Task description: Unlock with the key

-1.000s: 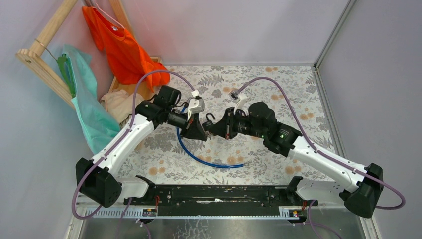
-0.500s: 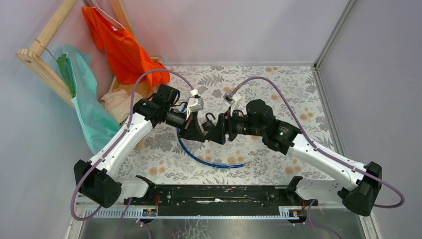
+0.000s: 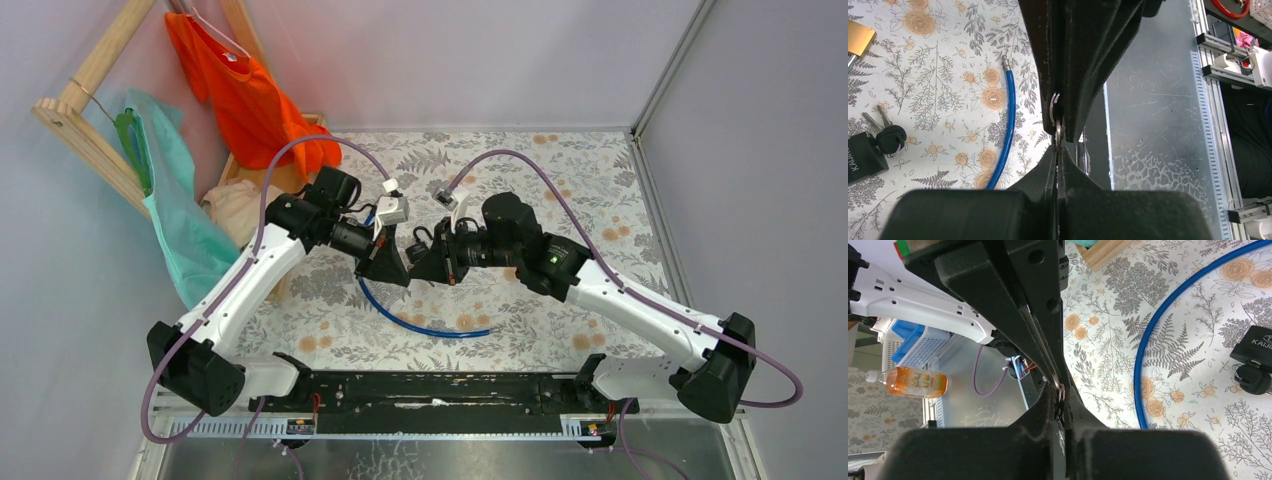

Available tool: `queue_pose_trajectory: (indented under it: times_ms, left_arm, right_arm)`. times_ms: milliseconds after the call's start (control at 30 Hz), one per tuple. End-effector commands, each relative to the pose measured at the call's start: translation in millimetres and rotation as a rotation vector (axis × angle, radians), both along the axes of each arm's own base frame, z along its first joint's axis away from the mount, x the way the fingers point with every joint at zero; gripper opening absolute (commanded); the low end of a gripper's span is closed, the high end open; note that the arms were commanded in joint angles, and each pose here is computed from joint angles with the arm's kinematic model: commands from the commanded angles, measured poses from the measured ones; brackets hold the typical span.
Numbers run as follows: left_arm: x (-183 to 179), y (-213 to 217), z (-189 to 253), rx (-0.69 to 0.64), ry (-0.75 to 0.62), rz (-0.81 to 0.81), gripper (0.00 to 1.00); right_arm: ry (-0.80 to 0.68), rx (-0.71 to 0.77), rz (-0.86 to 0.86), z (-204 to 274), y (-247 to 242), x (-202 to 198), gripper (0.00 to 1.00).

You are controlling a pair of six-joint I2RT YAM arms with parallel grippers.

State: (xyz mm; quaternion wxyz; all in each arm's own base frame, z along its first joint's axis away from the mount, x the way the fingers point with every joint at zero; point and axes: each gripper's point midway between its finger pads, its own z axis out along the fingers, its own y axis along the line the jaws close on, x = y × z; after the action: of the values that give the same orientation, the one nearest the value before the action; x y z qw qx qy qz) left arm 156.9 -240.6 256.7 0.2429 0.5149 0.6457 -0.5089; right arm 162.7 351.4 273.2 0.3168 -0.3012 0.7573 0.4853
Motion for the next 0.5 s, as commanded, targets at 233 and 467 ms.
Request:
queue_pose_trajectory:
  times_ms: [233, 467]
  left_arm:
    - [-21, 4, 25, -0.064, -0.014, -0.081, 0.35]
    - [-28, 5, 26, -0.082, 0.018, -0.121, 0.35]
  right_arm:
    - [-0.097, 0.061, 0.013, 21, -7, -6, 0.0]
    - [-0.105, 0.077, 0.029, 23, -9, -10, 0.0]
